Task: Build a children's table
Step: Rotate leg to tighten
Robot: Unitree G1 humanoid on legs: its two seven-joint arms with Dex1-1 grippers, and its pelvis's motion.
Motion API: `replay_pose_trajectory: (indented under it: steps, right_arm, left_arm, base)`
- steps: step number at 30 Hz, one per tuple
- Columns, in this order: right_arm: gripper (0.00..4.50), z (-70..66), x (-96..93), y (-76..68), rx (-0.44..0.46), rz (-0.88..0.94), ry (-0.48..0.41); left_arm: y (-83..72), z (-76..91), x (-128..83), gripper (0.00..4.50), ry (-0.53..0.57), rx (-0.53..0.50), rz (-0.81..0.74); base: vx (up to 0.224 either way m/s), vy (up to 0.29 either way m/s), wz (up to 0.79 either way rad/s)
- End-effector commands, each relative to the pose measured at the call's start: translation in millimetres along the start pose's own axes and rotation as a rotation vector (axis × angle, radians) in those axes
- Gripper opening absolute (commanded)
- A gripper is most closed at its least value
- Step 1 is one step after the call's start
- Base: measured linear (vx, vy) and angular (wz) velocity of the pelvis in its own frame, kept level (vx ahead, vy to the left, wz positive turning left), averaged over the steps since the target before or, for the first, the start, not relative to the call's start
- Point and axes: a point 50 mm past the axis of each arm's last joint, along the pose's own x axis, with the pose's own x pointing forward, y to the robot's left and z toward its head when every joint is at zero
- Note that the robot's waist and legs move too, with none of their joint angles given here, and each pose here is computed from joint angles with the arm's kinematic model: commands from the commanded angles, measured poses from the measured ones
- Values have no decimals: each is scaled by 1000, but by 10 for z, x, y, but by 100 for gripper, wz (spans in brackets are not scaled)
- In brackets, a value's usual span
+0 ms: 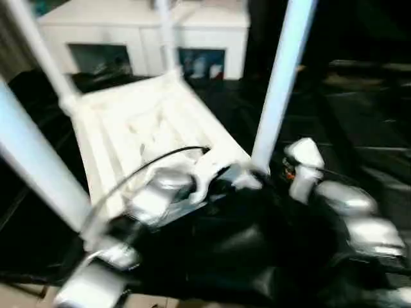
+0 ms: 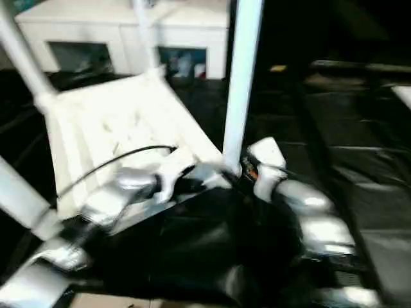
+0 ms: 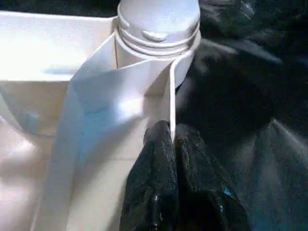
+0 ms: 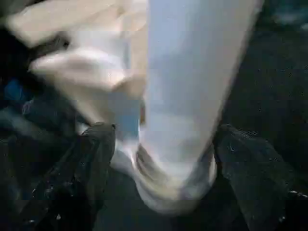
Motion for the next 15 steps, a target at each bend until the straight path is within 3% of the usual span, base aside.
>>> replay_pose_trajectory:
  steps: [1, 5, 15]
  right_arm:
    - [356, -28, -39, 126, -2, 144, 49]
    - [356, -60, -76, 149, -20, 188, 90]
    - [356, -27, -4, 147, -22, 191, 72]
  left_arm:
    - [-148, 78, -19, 0, -35, 22, -137]
    - [-193, 48, -93, 0, -25, 28, -187]
    - [-293, 31, -173, 0, -13, 32, -233]
  base:
    - [0, 0, 0]
    - [0, 0, 0]
    - [0, 0, 0]
